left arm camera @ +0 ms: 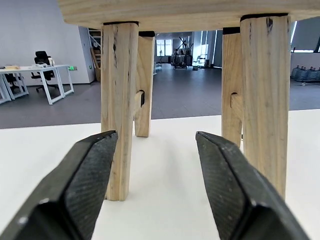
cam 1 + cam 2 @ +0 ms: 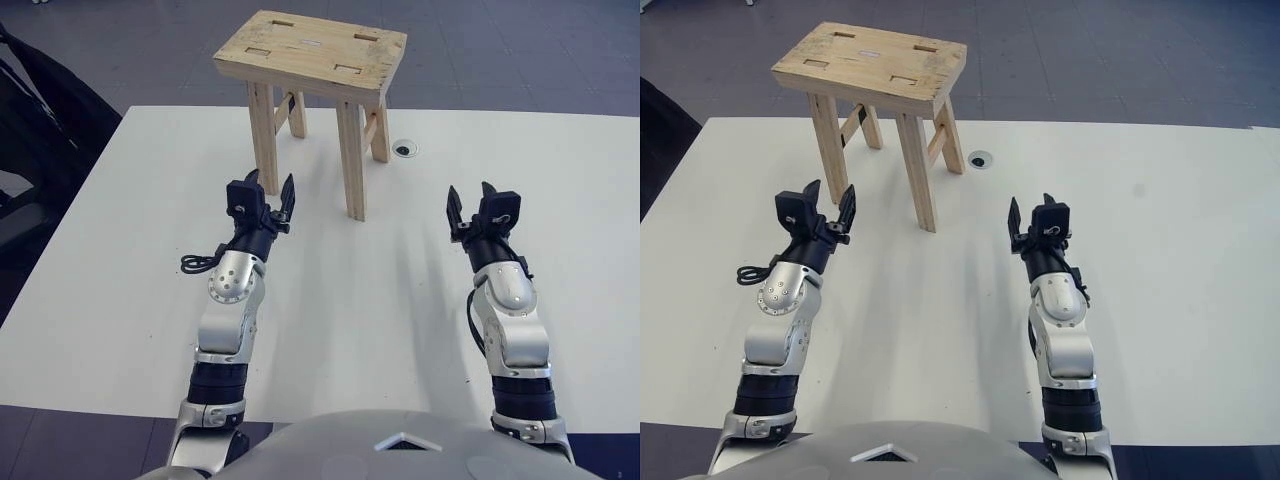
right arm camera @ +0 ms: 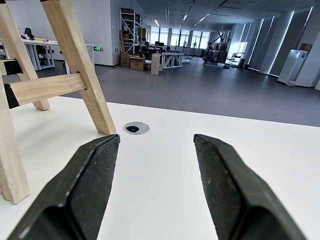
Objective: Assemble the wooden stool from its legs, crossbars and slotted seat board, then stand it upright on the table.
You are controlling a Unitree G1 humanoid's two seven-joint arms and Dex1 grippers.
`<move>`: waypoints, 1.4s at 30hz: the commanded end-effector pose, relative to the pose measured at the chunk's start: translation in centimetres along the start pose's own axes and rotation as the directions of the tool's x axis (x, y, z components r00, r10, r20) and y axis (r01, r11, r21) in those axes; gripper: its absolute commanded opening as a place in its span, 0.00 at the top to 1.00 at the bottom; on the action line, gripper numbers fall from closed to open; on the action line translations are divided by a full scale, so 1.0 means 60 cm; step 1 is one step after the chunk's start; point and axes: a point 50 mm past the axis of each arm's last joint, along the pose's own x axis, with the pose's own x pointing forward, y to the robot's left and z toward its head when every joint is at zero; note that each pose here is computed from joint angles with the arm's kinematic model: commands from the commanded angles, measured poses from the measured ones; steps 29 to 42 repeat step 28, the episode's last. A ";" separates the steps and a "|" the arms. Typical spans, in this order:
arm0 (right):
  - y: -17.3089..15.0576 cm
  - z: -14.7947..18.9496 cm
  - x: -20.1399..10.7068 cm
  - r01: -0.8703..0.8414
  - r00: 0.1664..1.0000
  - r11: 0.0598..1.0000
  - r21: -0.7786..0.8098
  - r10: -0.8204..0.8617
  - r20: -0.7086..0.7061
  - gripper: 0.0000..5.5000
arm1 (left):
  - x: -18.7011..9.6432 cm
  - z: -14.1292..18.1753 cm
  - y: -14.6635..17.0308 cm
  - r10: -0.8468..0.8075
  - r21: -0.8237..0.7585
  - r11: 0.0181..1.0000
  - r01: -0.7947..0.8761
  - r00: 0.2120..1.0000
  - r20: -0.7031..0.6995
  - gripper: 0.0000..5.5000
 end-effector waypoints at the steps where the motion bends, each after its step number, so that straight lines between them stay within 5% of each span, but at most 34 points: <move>1: 0.003 0.005 0.005 0.012 1.000 1.000 -0.004 -0.012 -0.004 0.51 | -0.001 0.011 -0.003 0.009 0.062 0.998 -0.012 0.999 0.050 0.49; 42: 0.035 0.001 0.015 -0.099 0.995 0.995 0.006 0.100 -0.022 0.51 | 0.009 0.005 0.019 0.012 0.126 0.992 -0.017 0.999 0.045 0.49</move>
